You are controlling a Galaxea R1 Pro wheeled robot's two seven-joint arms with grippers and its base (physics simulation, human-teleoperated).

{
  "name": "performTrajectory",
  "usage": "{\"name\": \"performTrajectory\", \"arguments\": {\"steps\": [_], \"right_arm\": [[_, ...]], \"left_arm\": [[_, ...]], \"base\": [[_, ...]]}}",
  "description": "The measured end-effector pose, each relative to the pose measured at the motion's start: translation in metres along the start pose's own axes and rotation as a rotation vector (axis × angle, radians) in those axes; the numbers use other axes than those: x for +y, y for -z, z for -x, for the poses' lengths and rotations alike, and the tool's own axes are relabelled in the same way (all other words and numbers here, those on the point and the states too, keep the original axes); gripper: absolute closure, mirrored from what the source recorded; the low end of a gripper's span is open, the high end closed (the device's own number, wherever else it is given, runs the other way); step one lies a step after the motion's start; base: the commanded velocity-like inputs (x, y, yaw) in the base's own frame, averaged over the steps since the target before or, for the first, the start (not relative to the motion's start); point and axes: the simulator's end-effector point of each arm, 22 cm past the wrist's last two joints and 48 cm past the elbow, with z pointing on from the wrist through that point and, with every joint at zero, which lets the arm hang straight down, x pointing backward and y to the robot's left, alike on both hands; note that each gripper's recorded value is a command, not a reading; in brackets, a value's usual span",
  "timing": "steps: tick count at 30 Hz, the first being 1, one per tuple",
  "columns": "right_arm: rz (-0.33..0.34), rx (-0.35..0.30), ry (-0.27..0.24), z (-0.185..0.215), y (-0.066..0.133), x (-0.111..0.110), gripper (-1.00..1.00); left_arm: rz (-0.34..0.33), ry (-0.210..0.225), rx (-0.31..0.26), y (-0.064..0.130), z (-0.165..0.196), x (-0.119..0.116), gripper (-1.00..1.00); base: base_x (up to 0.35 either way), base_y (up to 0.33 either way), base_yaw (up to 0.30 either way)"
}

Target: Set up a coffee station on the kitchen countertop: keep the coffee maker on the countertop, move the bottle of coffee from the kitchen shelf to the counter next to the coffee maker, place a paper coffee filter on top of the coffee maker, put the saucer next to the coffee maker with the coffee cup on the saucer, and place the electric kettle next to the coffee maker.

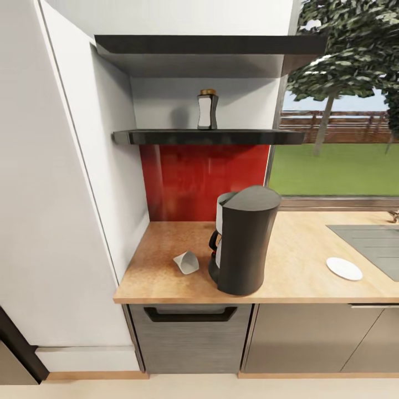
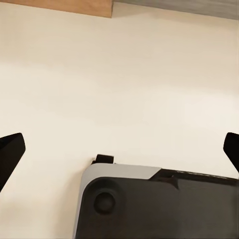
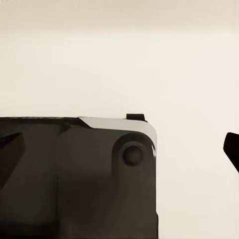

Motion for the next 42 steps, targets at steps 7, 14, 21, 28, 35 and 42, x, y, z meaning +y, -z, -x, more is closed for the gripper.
{"name": "performTrajectory", "arguments": {"steps": [7, 14, 21, 28, 35, 42], "right_arm": [[0.0, 0.001, 0.0, -0.0014, 0.0054, 0.0001, -1.0], [0.0, 0.0, 0.0, -0.0017, 0.0077, 0.0001, -1.0], [0.0, 0.0, 0.0, -0.0018, 0.0077, 0.0001, -1.0], [0.0, 0.0, 0.0, -0.0015, 0.0076, 0.0001, -1.0], [0.0, 0.0, 0.0, -0.0015, 0.0076, 0.0001, -1.0], [0.0, 0.0, -0.001, -0.0016, 0.0077, 0.0007, -1.0]], "left_arm": [[0.0, 0.0, 0.0, 0.0055, -0.0002, 0.0004, -1.0], [0.0, 0.0, 0.0, 0.0078, -0.0004, 0.0, -1.0], [0.0, 0.0, 0.0, 0.0078, -0.0004, 0.0005, -1.0], [0.0, 0.0, 0.0, 0.0078, -0.0004, 0.0005, -1.0], [-0.001, 0.0, 0.0, 0.0078, -0.0004, -0.0001, -1.0], [-0.003, -0.004, 0.0, 0.0079, -0.0004, -0.0013, -1.0]], "base": [[0.0, 0.0, 0.0], [0.0, 0.0, 0.0], [0.0, 0.0, 0.0], [0.0, 0.0, 0.0], [0.0, 0.0, 0.0], [0.0, 0.0, 0.0]]}}
